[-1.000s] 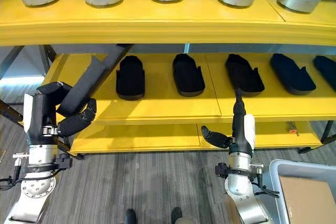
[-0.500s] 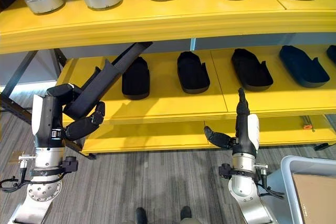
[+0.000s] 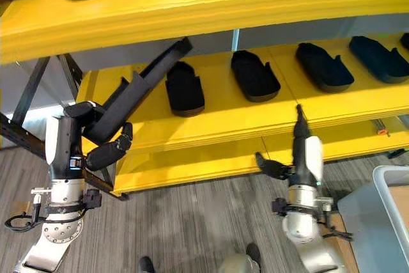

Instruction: Move parts from the plastic box to the shelf.

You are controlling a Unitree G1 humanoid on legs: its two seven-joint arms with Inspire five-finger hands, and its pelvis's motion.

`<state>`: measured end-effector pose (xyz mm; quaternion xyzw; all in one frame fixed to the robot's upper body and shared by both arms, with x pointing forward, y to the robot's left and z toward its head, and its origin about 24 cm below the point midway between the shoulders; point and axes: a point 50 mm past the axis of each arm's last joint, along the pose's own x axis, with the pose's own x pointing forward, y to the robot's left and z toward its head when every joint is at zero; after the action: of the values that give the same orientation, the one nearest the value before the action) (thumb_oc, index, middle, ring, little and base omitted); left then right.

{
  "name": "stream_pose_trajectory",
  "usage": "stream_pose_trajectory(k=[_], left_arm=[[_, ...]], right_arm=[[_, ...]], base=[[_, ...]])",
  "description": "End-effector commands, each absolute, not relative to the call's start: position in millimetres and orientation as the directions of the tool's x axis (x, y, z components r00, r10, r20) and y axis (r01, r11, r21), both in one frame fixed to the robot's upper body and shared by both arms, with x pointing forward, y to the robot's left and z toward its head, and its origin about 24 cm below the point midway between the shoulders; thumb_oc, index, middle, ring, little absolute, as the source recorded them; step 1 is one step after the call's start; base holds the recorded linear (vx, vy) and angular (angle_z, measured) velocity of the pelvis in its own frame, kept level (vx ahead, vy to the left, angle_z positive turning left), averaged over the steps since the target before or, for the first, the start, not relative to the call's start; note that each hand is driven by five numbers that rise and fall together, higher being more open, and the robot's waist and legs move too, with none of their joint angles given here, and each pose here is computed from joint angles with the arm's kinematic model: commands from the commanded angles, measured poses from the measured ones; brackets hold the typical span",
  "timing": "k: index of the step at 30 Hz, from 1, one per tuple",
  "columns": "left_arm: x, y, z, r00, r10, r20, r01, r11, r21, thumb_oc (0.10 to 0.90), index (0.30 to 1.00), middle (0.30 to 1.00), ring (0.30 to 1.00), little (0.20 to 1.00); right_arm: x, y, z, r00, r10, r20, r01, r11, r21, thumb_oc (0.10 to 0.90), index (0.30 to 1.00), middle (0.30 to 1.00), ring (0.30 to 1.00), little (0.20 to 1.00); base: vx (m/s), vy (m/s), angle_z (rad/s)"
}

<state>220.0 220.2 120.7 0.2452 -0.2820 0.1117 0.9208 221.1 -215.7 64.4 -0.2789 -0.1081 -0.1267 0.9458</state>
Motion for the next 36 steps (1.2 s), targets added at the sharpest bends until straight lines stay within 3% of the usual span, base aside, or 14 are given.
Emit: stream_pose_trajectory(k=[1, 9, 15, 18, 26, 30, 36], left_arm=[[213, 216, 178, 0.604, 0.063, 0.794, -0.361, 0.91, 0.203, 0.416, 0.322, 0.322, 0.322, 0.322], [209, 220, 188, 0.568, 0.015, 0.823, -0.389, 0.886, 0.252, 0.4, 0.3, 0.3, 0.3, 0.3], [209, 226, 182, 0.623, 0.005, 0.782, -0.374, 0.881, 0.291, 0.4, 0.3, 0.3, 0.3, 0.3], [230, 237, 166, 0.685, 0.12, 0.719, -0.435, 0.859, 0.271, 0.4, 0.3, 0.3, 0.3, 0.3], [233, 242, 164, 0.686, 0.181, 0.705, -0.478, 0.843, 0.249, 0.4, 0.3, 0.3, 0.3, 0.3], [231, 242, 160, 0.694, 0.182, 0.696, -0.472, 0.845, 0.25, 0.4, 0.3, 0.3, 0.3, 0.3], [235, 235, 159, 0.741, 0.121, 0.661, -0.396, 0.873, 0.284, 0.4, 0.3, 0.3, 0.3, 0.3]], right_arm=[[236, -225, 136, 0.801, -0.139, 0.583, 0.434, 0.806, -0.403, 0.9, 1.0, 1.0, 1.0, 1.0], [236, -220, 137, 0.801, -0.16, 0.577, 0.455, 0.79, -0.412, 0.9, 1.0, 1.0, 1.0, 1.0], [244, -209, 136, 0.829, -0.117, 0.546, 0.395, 0.815, -0.424, 0.9, 1.0, 1.0, 1.0, 1.0], [246, -208, 132, 0.846, -0.087, 0.525, 0.367, 0.81, -0.457, 0.9, 1.0, 1.0, 1.0, 1.0], [242, -209, 134, 0.859, -0.026, 0.512, 0.308, 0.824, -0.475, 0.9, 1.0, 1.0, 1.0, 1.0], [245, -201, 138, 0.854, 0.046, 0.519, 0.259, 0.827, -0.499, 0.9, 1.0, 1.0, 1.0, 1.0], [248, -197, 137, 0.856, 0.019, 0.516, 0.255, 0.854, -0.454, 0.9, 1.0, 1.0, 1.0, 1.0]], base=[[0.19, 0.321, 0.09], [0.11, 0.106, -0.01], [0.09, -0.059, -0.55], [0.13, -0.074, -0.32], [0.03, 0.04, -0.05], [0.0, 0.18, -0.01], [0.03, 0.206, 0.12]])
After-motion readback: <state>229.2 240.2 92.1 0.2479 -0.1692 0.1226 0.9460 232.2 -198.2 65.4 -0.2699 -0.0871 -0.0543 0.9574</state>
